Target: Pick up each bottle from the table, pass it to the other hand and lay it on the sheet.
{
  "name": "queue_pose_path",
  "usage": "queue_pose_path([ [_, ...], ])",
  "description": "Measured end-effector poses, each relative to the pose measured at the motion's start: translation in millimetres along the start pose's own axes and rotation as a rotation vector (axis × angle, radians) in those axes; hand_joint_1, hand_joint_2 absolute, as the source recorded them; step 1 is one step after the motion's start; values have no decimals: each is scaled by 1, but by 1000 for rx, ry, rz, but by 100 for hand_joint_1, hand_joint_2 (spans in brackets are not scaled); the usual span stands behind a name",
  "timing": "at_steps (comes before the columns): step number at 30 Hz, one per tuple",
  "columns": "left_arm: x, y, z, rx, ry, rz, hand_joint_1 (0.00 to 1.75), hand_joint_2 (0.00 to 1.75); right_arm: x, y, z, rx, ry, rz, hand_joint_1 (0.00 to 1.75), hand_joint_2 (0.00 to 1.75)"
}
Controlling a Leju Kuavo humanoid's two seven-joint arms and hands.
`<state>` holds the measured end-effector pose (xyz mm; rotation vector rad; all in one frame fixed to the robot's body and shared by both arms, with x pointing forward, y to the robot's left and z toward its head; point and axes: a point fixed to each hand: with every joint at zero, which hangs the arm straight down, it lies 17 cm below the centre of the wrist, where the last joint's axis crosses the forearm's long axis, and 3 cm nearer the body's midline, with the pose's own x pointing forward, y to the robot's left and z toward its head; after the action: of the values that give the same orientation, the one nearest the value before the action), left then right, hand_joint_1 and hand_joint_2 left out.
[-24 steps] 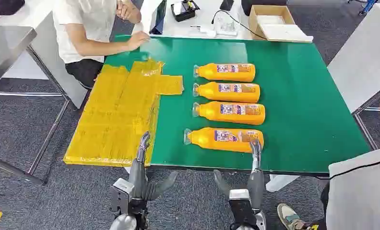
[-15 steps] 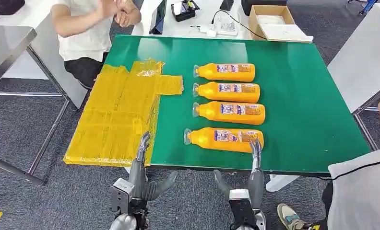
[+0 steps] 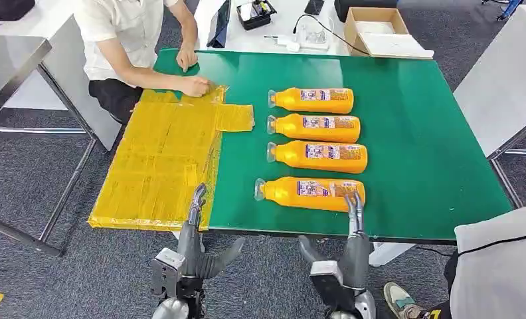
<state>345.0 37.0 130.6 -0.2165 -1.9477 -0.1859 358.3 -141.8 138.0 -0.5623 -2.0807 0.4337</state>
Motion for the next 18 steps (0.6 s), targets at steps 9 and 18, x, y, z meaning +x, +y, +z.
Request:
queue_pose_path([
  [9,10,-12,-13,-62,-34,13,0,175,-65,-7,-34,154,-49,459,0,175],
  [18,14,-23,-19,-94,-42,45,0,175,-123,-14,-64,238,17,598,0,175],
])
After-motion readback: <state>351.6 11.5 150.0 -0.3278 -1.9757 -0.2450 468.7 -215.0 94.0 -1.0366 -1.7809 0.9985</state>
